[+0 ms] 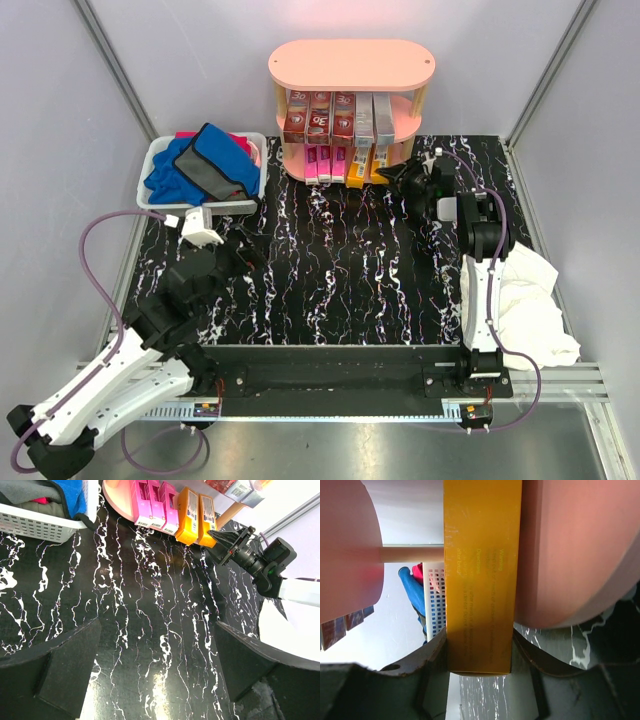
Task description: Place and organize the toothpastes onto the shelf
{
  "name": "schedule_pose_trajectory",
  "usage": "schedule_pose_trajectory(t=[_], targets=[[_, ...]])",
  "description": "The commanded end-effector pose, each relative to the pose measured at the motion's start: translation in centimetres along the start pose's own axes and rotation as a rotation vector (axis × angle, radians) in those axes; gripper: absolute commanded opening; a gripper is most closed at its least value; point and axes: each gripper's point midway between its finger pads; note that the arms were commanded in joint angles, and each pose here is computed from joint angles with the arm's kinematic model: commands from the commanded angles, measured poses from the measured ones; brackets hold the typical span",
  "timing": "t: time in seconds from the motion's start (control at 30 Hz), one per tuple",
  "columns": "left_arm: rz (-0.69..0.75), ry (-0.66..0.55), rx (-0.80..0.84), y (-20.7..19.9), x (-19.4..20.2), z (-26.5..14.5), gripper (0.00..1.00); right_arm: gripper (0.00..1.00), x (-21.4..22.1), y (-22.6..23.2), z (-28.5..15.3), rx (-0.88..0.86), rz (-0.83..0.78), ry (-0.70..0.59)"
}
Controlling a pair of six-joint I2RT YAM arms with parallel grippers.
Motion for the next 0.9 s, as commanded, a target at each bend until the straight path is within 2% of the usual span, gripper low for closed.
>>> schedule_pose_trajectory(t=[0.0,0.47,0.87], targets=[[0.01,-0.026,-0.016,0.1,-0.5,0.4,0.99,0.24,0.6,-0.2,0.6,-0.004,0.042,0.07],[0.006,-0.002,-0.013,0.1,0.4,0.8,0.99,0.22,3.1,0.0,0.4,-0.059,0.015,0.252],[0.004,0.003,-0.017,0.3,0.7,0.8,0.99,0.24,3.8,-0.5,0.8,-0.079,0.043,0.357]])
Point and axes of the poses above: each gripper's point midway between its finger pads, its own z axis out along the fingers, its own y axis along the line the jaws close on, x = y × z, and after that the axes turned 5 degrees about z, right-handed
